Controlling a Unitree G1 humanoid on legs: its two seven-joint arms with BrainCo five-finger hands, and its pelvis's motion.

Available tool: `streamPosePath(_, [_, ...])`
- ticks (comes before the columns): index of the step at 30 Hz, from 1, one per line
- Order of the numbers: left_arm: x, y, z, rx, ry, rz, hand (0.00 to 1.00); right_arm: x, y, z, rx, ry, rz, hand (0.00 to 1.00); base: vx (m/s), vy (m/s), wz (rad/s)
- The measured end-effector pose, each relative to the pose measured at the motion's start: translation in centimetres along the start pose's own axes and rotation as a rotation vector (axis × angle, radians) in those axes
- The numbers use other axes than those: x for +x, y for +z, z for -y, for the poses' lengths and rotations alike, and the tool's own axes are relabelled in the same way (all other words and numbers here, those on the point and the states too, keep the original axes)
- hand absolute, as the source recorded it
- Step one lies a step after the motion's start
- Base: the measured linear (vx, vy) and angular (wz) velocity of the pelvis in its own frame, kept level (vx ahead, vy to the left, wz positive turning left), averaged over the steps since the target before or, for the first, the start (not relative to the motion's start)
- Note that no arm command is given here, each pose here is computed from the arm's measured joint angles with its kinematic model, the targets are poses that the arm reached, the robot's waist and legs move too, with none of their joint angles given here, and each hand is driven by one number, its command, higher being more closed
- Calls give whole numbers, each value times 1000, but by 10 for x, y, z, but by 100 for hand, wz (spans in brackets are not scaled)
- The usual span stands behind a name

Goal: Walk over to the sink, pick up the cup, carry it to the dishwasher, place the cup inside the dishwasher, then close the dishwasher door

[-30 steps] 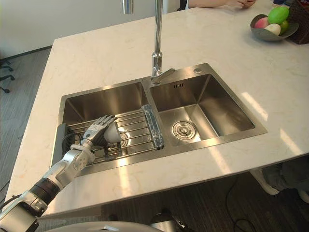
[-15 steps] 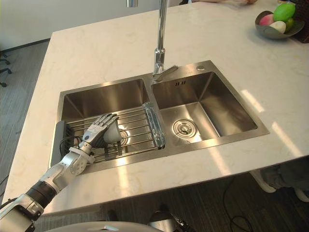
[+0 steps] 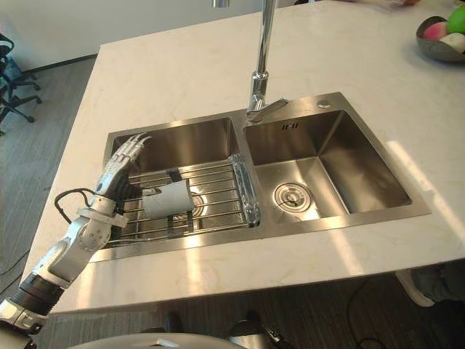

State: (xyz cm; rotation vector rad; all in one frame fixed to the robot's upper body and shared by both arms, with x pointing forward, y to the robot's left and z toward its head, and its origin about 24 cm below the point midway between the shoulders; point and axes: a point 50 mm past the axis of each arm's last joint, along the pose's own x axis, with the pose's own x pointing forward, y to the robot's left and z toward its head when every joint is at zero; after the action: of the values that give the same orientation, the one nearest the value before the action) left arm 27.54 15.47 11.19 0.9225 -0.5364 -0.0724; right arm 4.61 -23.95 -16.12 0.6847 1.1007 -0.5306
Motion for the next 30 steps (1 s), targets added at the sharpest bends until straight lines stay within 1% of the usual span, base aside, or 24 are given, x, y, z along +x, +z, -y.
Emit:
streamPosePath(2, [-1,-3,-3,-15,-32,-12,0,0,0,0,4,-1,2,0,-30,1,15])
streamPosePath(5, [-1,-7,-1,-85,-114,-48,0,0,-1,1,37,-9,7,0,-48,7,5])
streamPosePath(7, [-3,-13,3,-129,-206,-107,0,-1,-2,2,37,-10,0,0,-35,6,-1])
streamPosePath(14, [-12,-19,13,-122,-414,-148,0,-1,-1,0,27,0,-4,0,4,1,-1])
streamPosePath(17, [-14,-22,13,-46,-437,-155,0,-1,0,-1,25,3,-8,0,16,3,-7])
streamPosePath(22, [-13,-24,13,21,-452,-148,0,-1,-2,0,21,-15,-17,0,0,0,-1])
streamPosePath(30, [-11,-23,20,37,-501,-138,0,-2,-4,1,32,-20,-23,0,-46,5,-4])
